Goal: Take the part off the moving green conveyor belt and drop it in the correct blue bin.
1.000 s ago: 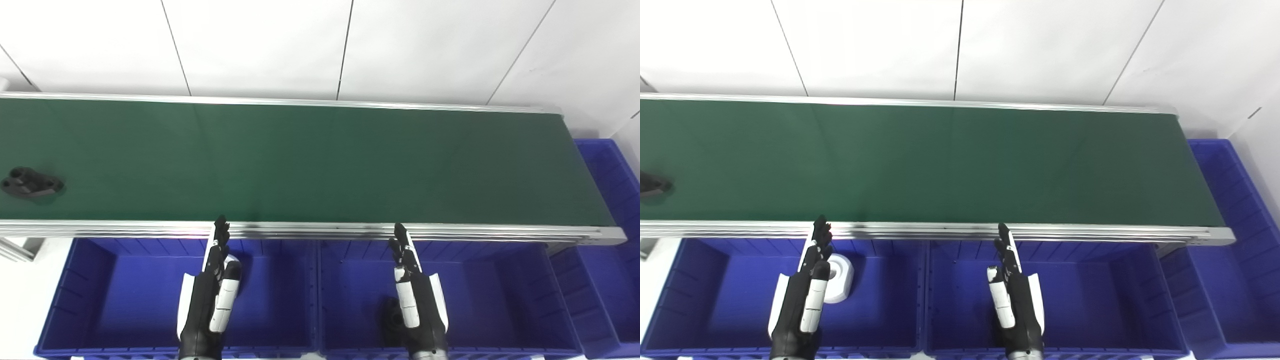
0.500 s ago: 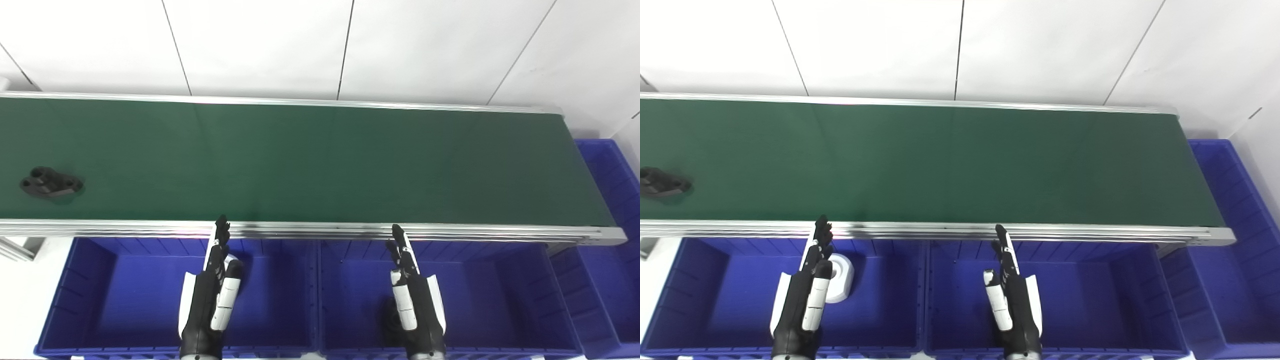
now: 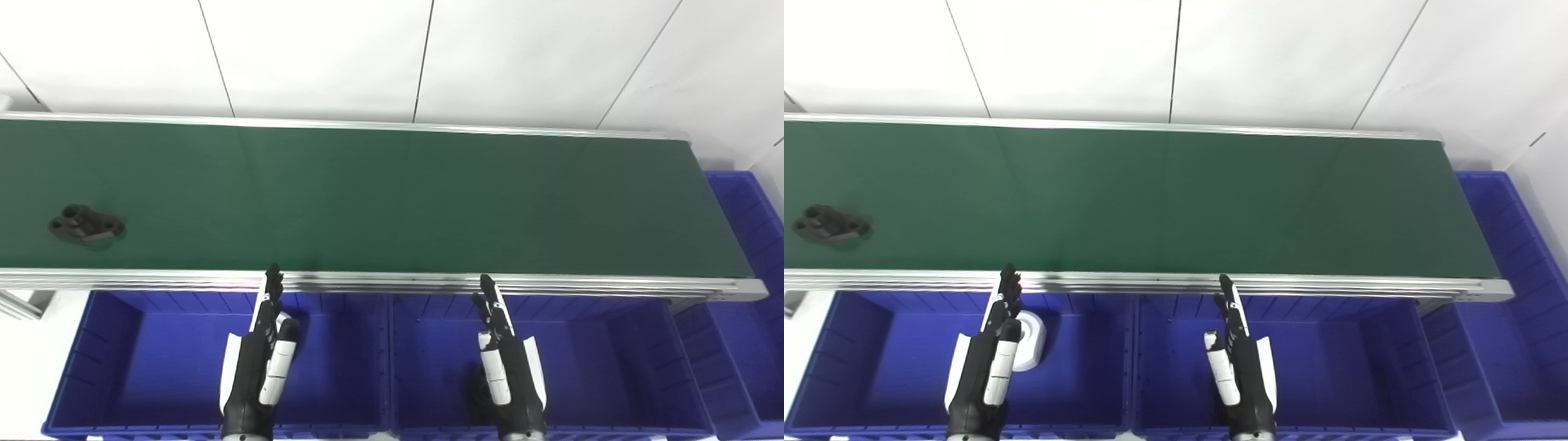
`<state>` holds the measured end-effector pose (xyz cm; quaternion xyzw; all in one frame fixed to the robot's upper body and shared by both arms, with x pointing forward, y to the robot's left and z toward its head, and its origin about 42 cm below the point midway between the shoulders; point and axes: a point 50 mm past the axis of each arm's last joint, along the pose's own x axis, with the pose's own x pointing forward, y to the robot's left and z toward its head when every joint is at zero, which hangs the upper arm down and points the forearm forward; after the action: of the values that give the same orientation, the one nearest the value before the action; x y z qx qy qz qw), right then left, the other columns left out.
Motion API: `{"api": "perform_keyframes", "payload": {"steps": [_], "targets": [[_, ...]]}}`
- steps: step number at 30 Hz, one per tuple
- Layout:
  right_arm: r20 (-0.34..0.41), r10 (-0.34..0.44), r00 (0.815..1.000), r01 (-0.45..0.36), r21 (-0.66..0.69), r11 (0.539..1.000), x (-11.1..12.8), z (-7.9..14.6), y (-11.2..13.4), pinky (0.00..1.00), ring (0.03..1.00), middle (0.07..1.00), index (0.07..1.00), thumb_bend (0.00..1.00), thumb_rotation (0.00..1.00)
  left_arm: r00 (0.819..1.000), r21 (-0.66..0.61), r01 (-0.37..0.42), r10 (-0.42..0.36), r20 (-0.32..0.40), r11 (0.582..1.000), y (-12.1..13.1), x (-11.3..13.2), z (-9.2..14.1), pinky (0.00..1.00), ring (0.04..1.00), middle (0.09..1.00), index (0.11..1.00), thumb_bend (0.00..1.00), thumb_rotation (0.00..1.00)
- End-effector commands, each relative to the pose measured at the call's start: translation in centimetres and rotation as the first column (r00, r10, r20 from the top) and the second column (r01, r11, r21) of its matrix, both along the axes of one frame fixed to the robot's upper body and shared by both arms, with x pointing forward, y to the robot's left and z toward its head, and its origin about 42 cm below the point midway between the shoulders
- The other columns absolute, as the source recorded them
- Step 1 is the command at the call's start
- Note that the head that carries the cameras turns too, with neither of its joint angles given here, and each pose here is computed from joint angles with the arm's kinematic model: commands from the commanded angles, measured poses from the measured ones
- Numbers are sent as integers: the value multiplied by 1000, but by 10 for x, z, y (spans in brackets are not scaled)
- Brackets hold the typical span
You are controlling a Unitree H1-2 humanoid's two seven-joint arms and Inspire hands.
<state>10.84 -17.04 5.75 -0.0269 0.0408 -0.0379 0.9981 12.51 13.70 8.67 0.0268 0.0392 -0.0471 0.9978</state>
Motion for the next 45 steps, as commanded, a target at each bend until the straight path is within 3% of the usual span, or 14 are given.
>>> {"api": "perform_keyframes", "payload": {"steps": [1,26,29,31,34,45], "targets": [[67,-4,998,4,9,1000,1,8,2,988,965,997,983,778,987,998,-27,14,-12,56,1000,-12,2,9,1000,998,1000,1000,611,1000],[57,14,998,-16,37,999,-1,0,-3,1000,974,1000,1000,750,912,999,-33,26,-25,41,999,-17,0,1,1000,1000,1000,1000,582,1000],[56,8,998,-11,49,999,-2,-6,-6,1000,982,1000,1000,758,894,999,-33,28,-27,36,999,-21,0,-4,1000,993,1000,1000,569,1000],[52,13,999,-16,48,999,-2,-9,-8,1000,985,1000,1000,758,894,999,-40,35,-34,35,999,-22,0,-7,1000,991,1000,1000,496,999],[54,21,998,-24,60,998,-1,-13,-12,1000,990,1000,1000,756,879,999,-35,36,-35,32,999,-26,1,-10,989,976,1000,1000,446,978],[69,53,996,-57,50,997,3,-27,-28,1000,1000,1000,1000,774,803,999,-41,40,-39,18,998,-40,6,-17,903,943,1000,1000,489,888]]}}
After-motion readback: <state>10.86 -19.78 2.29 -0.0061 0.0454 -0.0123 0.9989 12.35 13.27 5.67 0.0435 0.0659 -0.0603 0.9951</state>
